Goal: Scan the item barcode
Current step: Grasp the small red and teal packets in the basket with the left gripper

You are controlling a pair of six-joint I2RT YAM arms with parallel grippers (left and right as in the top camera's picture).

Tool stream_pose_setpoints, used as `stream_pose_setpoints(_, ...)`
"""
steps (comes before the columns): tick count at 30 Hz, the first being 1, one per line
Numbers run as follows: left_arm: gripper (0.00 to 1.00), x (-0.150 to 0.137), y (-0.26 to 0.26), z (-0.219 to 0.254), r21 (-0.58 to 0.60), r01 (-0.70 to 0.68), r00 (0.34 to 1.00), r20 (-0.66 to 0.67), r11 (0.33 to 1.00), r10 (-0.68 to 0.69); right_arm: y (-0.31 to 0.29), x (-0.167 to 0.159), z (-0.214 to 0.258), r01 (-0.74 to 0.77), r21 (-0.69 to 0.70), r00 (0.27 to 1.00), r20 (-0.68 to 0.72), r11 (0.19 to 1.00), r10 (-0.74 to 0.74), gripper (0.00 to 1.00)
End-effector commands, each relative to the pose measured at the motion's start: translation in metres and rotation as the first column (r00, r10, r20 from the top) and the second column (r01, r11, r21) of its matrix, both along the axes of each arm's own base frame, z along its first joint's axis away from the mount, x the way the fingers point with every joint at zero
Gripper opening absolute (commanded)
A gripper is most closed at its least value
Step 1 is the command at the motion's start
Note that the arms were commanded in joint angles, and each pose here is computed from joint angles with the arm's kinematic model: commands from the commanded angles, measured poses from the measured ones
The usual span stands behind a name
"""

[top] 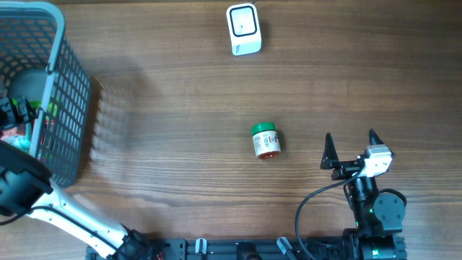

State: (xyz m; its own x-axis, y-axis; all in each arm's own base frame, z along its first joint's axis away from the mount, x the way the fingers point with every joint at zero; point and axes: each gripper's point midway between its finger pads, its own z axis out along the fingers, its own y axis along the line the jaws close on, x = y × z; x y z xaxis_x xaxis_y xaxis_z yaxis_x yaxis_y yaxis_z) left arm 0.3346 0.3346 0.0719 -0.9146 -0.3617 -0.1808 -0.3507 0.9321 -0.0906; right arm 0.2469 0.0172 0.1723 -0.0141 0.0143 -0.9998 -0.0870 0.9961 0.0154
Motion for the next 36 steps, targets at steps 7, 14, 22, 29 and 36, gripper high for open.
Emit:
stream_pose_setpoints(7, 1.00, 0.001, -0.007, -0.029, -0.077, 0.035, 0.999, -0.005, 0.996, -0.035, -0.003, 0.000, 0.000, 0.014, 0.014, 1.000, 0.001, 1.000, -0.014, 1.00)
stream_pose_setpoints(14, 1.00, -0.004, -0.013, -0.047, -0.107, 0.033, 0.999, -0.032, 0.994, -0.037, -0.003, 0.000, 0.000, 0.014, 0.014, 1.000, 0.001, 1.000, -0.014, 1.00)
stream_pose_setpoints(22, 1.00, -0.014, -0.025, -0.072, -0.140, 0.030, 0.997, -0.059, 0.990, -0.038, -0.003, 0.000, 0.000, 0.014, 0.014, 1.000, 0.001, 1.000, -0.014, 1.00)
stream_pose_setpoints(29, 1.00, -0.024, -0.036, -0.093, -0.166, 0.026, 0.996, -0.083, 0.986, -0.040, -0.003, 0.000, 0.000, 0.014, 0.014, 1.000, 0.001, 1.000, -0.014, 1.00)
stream_pose_setpoints(36, 0.77, -0.028, -0.040, -0.102, -0.173, 0.022, 0.995, -0.091, 0.985, -0.038, -0.003, 0.000, 0.000, 0.014, 0.014, 1.000, 0.001, 1.000, -0.014, 1.00)
